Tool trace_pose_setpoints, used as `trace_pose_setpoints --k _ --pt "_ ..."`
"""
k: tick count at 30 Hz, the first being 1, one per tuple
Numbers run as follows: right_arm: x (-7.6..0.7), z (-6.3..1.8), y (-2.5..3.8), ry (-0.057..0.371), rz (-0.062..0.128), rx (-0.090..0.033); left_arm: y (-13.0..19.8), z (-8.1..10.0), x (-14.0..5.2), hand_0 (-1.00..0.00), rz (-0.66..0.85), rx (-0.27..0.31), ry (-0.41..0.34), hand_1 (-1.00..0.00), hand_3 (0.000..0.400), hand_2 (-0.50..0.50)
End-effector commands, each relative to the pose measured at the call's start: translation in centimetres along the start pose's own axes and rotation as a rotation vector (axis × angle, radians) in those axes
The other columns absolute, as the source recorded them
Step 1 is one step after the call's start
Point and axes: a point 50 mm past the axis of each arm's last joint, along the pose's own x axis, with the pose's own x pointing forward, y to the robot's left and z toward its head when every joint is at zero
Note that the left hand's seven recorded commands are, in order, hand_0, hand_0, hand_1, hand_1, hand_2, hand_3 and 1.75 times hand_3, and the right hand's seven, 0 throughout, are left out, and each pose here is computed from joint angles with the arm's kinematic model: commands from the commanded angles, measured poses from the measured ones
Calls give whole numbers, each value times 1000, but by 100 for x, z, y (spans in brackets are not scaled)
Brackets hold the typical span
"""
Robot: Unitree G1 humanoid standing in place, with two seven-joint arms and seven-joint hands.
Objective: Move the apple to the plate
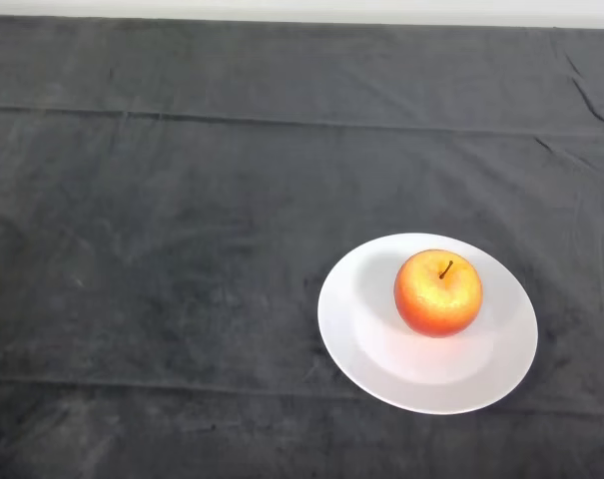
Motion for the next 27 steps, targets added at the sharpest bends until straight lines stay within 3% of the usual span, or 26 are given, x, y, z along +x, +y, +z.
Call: trace_pose_setpoints --k 1,27 --pt "27 27 75 -22 23 11 121 -8 66 0 48 32 -11 0 0 0" --pt "27 27 75 -22 23 11 135 -15 73 0 39 32 -8 0 0 0"
